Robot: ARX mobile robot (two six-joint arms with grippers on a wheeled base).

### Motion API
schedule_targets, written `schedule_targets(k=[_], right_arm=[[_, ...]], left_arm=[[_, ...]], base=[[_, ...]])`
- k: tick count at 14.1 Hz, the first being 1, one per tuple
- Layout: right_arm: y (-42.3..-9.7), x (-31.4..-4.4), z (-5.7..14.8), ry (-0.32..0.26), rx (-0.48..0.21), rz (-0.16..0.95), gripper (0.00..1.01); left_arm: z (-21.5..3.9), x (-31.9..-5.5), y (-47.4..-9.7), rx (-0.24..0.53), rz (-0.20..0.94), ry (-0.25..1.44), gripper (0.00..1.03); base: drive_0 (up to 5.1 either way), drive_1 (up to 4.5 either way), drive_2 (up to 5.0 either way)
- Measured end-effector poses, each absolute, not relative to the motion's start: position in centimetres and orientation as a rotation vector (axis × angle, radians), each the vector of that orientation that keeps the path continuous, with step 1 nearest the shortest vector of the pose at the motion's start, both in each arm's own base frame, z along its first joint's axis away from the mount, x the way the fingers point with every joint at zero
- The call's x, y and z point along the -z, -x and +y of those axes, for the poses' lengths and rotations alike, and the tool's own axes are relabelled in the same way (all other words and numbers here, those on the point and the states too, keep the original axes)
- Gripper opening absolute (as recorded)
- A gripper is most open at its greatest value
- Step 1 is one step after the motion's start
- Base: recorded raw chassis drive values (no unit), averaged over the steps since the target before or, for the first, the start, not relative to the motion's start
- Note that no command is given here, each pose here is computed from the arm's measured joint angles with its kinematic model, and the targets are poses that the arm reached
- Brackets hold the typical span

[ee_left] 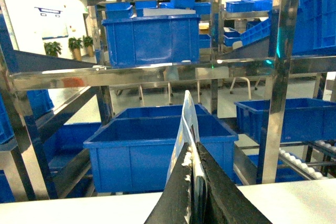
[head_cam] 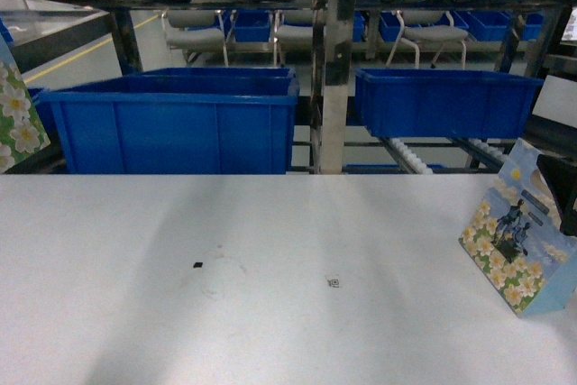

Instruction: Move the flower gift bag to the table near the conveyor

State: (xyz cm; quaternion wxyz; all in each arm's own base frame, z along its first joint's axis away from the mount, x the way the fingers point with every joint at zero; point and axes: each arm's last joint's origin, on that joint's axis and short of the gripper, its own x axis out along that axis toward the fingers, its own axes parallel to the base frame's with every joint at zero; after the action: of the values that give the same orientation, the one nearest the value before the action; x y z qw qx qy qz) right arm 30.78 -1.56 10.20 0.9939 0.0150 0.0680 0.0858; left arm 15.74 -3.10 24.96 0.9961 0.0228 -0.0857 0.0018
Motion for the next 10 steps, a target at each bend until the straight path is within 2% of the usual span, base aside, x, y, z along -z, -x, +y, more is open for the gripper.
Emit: schedule_targets(k=[1,3,5,7,10], right_arm=[[-29.7,-10.9,-1.4,-0.021,-0.145,0.125,0.98],[-27.1,-12.9,-2.5,-0.015,-0.017,0.074,0.98],[-23.9,-14.3,-3.3,-0.003,0.072,0.029,0.98],[-20.9,-15.7,-2.3,0.021,0.068,-0.052,0.98],[-16.4,-16.4,-1.4,0.024,0.098,-0.028,0.98]], left_arm=[[-3.1,-25.0,-15.7,-0.004,-0.171,-0.045,0.02],[-3.1,-25.0,-15.7,-0.004,-0.171,-0.046,0.02],[-3.1,-25.0,-15.7,-0.004,-0.172,-0.046,0.02],[-3.1,-25.0,-15.7,-0.004,-0.171,-0.046,0.02],[-3.1,-25.0,-15.7,-0.004,-0.172,-0.046,0.02]], base=[[0.0,0.0,0.0],[0.0,0.0,0.0],[0.0,0.0,0.0],[0.0,0.0,0.0],[0.0,0.0,0.0]])
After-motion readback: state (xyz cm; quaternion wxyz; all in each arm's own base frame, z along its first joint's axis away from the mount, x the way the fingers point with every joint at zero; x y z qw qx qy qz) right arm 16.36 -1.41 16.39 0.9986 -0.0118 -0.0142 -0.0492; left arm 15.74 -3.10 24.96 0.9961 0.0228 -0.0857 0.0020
